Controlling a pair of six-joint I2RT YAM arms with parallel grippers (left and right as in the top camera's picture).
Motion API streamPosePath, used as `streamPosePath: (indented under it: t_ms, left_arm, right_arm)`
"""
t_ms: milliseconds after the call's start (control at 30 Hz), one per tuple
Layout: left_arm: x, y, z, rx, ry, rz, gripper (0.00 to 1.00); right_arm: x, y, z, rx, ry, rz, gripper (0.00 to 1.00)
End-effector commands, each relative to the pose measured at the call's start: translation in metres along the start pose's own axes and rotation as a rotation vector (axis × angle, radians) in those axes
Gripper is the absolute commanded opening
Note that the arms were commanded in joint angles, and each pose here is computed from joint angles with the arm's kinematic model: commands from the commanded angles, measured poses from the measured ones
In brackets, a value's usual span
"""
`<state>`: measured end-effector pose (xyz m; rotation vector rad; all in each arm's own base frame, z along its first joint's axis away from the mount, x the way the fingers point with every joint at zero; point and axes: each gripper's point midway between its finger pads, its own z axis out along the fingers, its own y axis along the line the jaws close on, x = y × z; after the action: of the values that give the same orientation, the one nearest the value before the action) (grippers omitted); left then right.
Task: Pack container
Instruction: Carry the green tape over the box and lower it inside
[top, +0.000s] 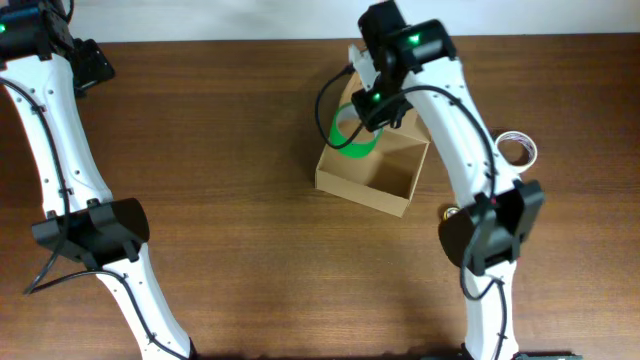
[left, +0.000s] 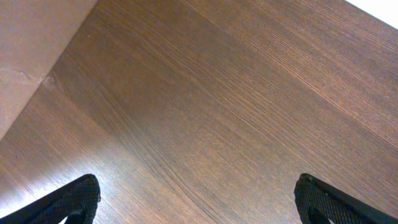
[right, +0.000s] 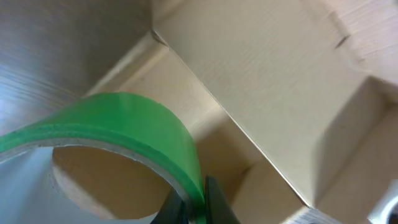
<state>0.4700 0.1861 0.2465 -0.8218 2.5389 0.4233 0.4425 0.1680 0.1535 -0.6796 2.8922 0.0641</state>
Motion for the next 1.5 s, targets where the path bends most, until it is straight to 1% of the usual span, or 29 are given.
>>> streamPosePath:
  t_ms: [0, 267, 533, 700, 1467]
  left_arm:
    - [0.001, 0.001, 0.004, 0.000, 0.010, 0.006, 1.00]
    - [0.001, 0.001, 0.004, 0.000, 0.010, 0.006, 1.00]
    - [0.001, 0.001, 0.004, 0.000, 0.010, 0.006, 1.00]
    - [0.001, 0.001, 0.004, 0.000, 0.010, 0.006, 1.00]
    - [0.001, 0.001, 0.004, 0.000, 0.010, 0.006, 1.00]
  right_arm:
    - [0.001, -0.004, 0.008, 0.013, 0.018, 0.013, 0.04]
    - [0.006, -0.003, 0.021, 0.007, 0.053, 0.015, 0.04]
    - [0.023, -0.003, 0.050, 0.005, 0.126, 0.016, 0.04]
    - [0.027, -0.003, 0.063, 0.005, 0.142, 0.016, 0.04]
    - [0.008, -0.004, 0.092, 0.003, 0.050, 0.015, 0.03]
